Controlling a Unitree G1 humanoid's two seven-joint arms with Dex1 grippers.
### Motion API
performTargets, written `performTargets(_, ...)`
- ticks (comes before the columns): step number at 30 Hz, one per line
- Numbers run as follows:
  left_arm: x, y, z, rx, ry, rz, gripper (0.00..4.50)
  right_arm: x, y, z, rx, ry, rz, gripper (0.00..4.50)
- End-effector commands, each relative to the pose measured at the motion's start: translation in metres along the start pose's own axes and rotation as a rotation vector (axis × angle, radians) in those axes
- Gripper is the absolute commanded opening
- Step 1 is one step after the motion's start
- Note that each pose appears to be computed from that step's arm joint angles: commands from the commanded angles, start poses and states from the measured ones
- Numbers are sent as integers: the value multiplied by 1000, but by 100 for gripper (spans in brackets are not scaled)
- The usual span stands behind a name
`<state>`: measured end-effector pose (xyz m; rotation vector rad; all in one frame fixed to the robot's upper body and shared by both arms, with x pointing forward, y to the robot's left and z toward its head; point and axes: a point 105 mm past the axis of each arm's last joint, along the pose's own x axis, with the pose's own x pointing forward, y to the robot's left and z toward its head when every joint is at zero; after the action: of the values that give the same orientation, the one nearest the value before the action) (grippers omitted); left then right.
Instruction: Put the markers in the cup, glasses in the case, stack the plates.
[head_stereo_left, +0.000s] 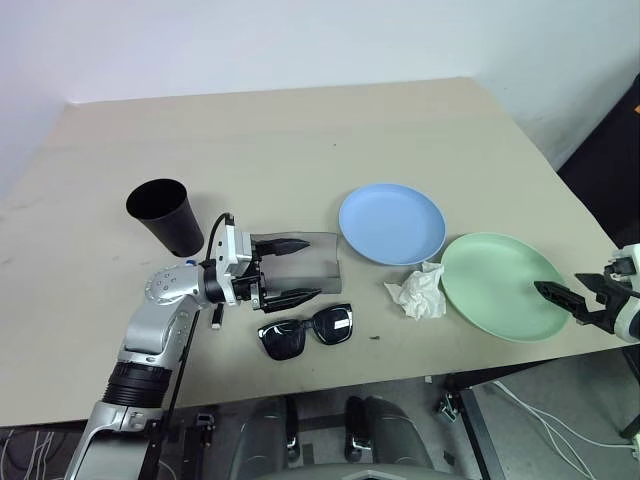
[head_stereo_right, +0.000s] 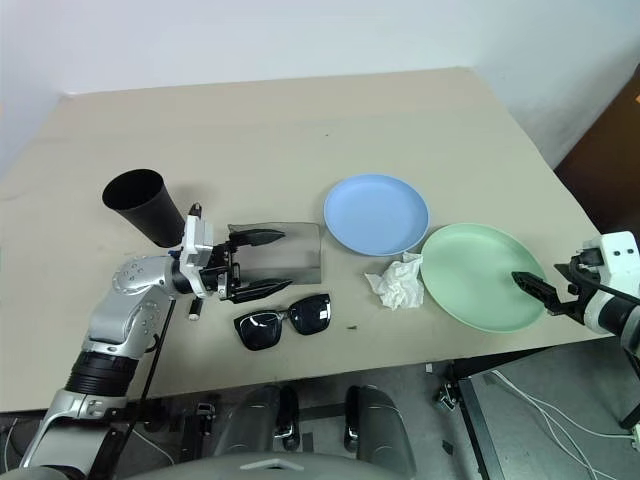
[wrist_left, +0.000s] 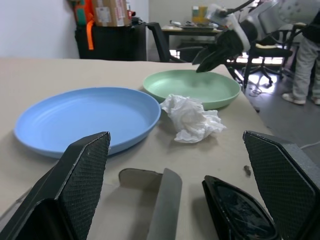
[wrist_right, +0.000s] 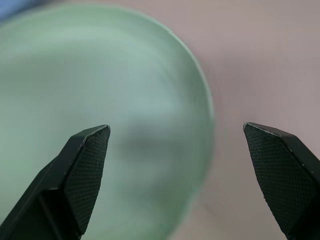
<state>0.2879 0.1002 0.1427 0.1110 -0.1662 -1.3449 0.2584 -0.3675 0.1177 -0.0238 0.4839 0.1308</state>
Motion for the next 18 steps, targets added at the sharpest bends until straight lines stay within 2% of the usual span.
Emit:
performTargets(1,3,1,7,40,-14,-10,446,-1,-7,-2,-9,42,-26,450)
performTargets(4,3,1,6,39,-17,-10,446,-1,-5,-4,8,66,-2,450)
performTargets(6,3,2,5,39,-18,-8,450,-1,-5,-3,12,76,8,412)
performTargets(11,4,1,2,41,-20,-9,450,-2,-9,-2,24,85,-10,252)
performTargets(18,4,1,-2,42,-15,-13,450,-10,-16,6,41,66,-15,7)
